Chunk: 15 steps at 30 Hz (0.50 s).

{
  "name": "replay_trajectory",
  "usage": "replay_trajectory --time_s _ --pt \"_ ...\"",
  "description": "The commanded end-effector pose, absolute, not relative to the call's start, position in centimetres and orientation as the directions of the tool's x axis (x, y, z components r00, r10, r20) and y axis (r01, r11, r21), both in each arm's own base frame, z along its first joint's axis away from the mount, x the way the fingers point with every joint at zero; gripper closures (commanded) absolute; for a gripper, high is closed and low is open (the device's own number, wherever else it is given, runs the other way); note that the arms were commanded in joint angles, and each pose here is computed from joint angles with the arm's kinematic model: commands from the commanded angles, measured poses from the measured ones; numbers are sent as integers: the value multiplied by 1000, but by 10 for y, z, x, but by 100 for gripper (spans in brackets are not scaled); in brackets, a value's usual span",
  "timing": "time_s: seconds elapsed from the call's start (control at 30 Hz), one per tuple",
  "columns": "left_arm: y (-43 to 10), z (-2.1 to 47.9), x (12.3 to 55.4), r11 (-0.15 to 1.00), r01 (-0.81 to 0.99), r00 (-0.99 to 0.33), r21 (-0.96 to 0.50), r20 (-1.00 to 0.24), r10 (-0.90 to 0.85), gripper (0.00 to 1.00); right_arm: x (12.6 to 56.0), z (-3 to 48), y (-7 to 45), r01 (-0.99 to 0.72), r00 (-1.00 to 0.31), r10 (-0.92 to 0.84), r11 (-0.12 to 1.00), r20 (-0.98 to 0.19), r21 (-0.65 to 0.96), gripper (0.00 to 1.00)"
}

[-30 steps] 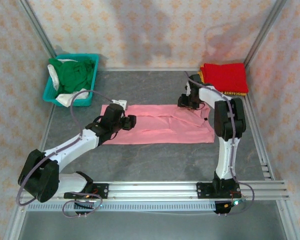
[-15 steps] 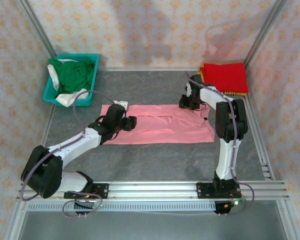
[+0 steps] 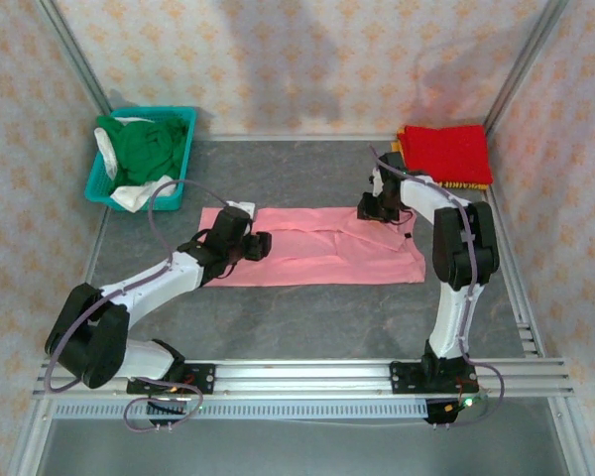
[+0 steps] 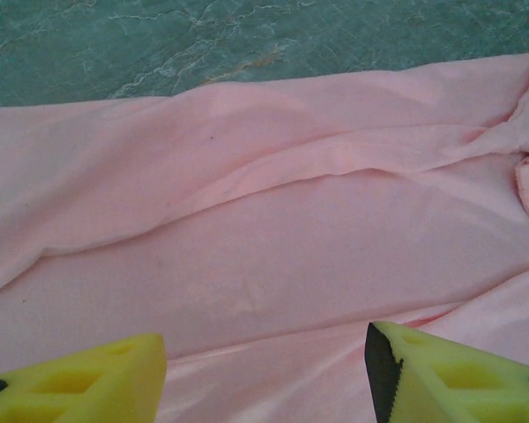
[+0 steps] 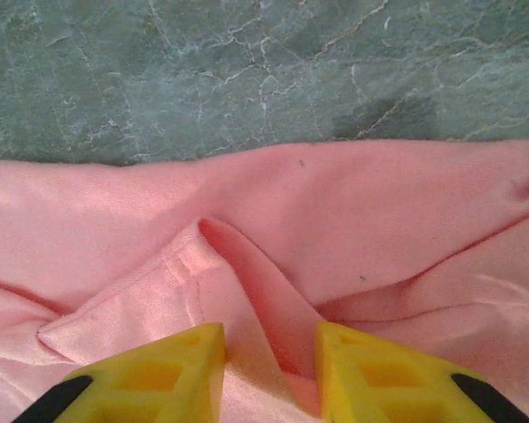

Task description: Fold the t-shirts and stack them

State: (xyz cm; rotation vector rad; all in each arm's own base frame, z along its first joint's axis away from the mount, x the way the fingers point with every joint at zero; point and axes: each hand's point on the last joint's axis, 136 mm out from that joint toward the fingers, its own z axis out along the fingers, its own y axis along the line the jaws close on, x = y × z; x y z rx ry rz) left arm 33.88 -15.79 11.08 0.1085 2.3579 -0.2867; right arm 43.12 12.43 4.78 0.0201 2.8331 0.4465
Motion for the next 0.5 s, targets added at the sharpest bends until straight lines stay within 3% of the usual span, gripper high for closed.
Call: replay_trajectory --time_s 0.0,0.1,0.23,0.47 --pt "-157 119 345 976 154 -706 -151 -708 2 38 431 41 119 -36 -964 38 961 -263 272 76" --pt "-156 119 345 977 152 -706 -149 -708 2 38 433 43 120 -40 -961 39 960 -275 277 89" --pt "-156 119 345 977 152 -705 -148 -709 3 38 434 49 121 -38 -958 46 957 -282 287 98" --pt "-150 122 345 982 130 -692 -134 -722 -7 38 420 67 122 -18 -947 84 950 -311 313 100"
